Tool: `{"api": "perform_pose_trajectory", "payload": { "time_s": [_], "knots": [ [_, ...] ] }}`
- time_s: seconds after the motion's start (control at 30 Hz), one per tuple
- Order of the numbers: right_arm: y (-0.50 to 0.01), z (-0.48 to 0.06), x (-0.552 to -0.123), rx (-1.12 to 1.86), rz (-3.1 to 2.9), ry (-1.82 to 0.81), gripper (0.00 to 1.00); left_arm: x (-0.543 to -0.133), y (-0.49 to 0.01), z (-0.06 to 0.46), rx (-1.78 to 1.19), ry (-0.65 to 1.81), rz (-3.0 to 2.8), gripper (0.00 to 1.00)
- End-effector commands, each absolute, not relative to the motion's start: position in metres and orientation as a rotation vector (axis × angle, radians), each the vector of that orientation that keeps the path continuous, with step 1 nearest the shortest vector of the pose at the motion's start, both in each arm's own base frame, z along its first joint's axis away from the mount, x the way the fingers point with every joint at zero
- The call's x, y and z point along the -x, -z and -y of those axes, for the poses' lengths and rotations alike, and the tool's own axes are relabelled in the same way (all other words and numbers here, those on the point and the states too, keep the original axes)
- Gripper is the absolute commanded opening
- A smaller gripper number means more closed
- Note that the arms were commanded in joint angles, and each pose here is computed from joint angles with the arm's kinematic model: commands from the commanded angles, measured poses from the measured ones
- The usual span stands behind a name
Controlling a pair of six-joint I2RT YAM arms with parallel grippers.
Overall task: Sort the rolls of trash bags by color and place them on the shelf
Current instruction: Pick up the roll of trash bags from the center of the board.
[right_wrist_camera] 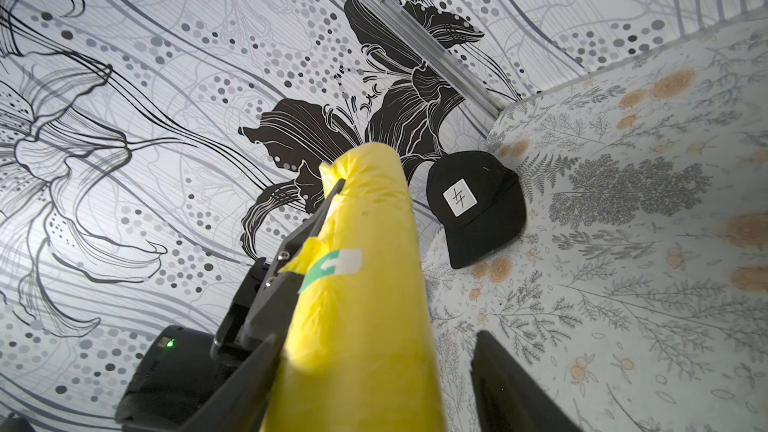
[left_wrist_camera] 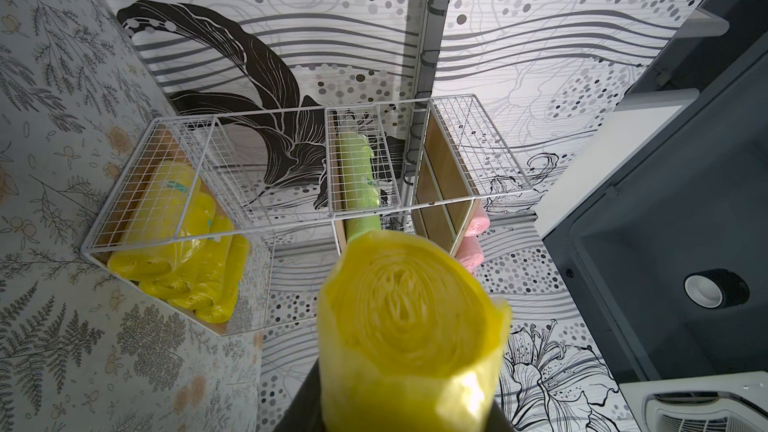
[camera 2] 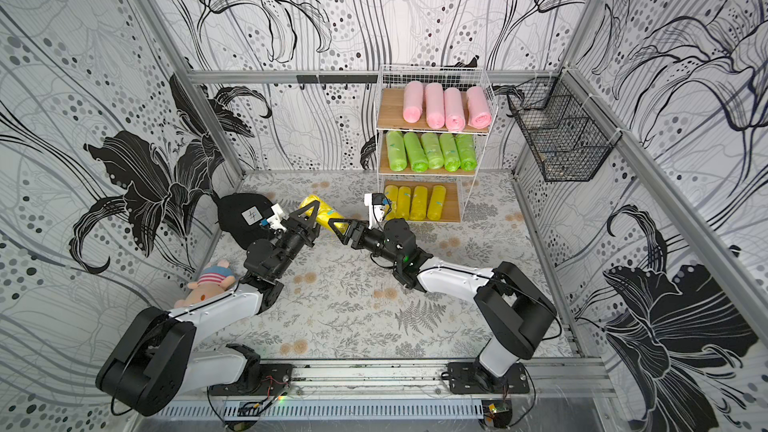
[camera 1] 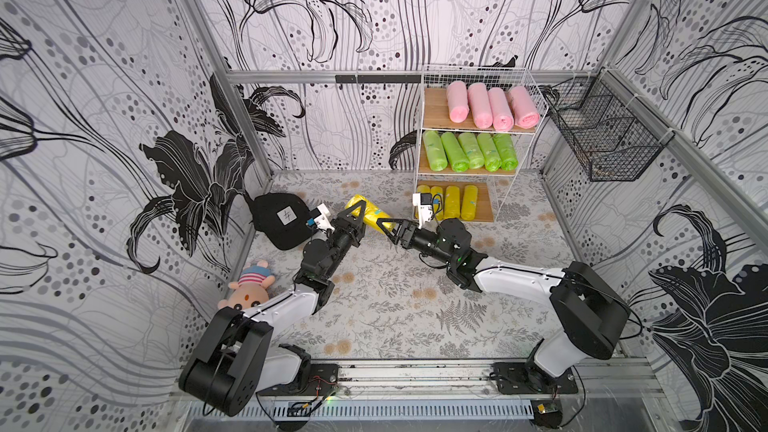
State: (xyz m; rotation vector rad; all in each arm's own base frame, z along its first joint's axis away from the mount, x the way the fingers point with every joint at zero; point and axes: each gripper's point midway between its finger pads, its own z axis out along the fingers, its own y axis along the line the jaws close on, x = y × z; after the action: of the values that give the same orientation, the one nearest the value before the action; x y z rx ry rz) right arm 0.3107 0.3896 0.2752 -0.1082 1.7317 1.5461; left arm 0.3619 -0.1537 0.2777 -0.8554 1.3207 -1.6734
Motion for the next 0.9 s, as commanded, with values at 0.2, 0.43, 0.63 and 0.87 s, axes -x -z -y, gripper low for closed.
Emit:
{"api": "perform_pose_trajectory", "payload": {
  "time_s": [0.2,0.43,0.63,0.87],
  "knots": [
    [-0.297,-0.39,-0.315,0.081,-1.665,-1.569,0.4,-0.353,-0.307,0.158,0.78,1.755,-1.207,0.27],
    [-0.297,-0.375,-0.319,0.055,-1.676,-1.516,0.33,-0.355,-0.296,0.161,0.779,1.715,-1.258,0.54],
    [-0.291,-0.344,-0.33,0.021,-1.721,-1.435,0.32,-0.361,-0.269,0.169,0.786,1.601,-1.44,0.76],
    [-0.25,-0.269,-0.346,-0.082,-1.838,-1.208,0.3,-0.362,-0.231,0.17,0.711,1.342,-1.699,0.78]
  ]
}}
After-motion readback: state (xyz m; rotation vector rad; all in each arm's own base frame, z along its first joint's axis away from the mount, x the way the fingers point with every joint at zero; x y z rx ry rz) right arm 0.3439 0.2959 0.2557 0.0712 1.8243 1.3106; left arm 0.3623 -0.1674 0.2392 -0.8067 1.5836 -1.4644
